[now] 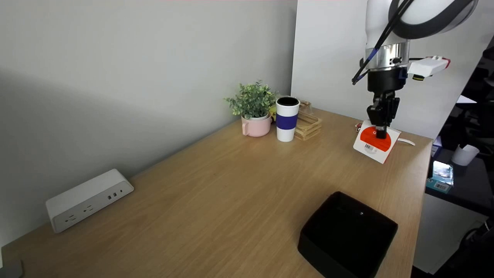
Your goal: Put the alphabet booklet on the table
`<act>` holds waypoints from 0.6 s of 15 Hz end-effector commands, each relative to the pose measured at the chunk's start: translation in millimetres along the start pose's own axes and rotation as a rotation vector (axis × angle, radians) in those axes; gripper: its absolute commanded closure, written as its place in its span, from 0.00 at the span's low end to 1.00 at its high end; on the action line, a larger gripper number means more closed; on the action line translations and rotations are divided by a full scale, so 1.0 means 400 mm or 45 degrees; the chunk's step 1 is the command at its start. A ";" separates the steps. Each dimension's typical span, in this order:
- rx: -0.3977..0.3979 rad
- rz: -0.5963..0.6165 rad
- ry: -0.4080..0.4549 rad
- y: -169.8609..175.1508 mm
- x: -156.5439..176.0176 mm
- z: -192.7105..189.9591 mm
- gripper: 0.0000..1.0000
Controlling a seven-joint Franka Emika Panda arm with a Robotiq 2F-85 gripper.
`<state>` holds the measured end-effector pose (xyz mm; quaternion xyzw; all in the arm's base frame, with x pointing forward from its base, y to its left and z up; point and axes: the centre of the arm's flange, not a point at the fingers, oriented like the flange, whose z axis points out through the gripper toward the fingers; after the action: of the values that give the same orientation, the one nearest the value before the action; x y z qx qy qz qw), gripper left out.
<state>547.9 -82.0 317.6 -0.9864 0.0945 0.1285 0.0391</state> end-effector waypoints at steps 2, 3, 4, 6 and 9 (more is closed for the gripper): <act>0.029 -0.065 0.009 0.007 0.033 0.011 0.96; 0.046 -0.083 0.006 0.015 0.043 0.015 0.96; 0.059 -0.098 0.004 0.020 0.050 0.019 0.96; 0.086 -0.111 -0.007 0.037 0.072 0.029 0.96; 0.139 -0.108 -0.034 0.067 0.113 0.053 0.96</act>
<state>561.6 -95.5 297.0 -0.9869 0.0609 0.1291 0.0755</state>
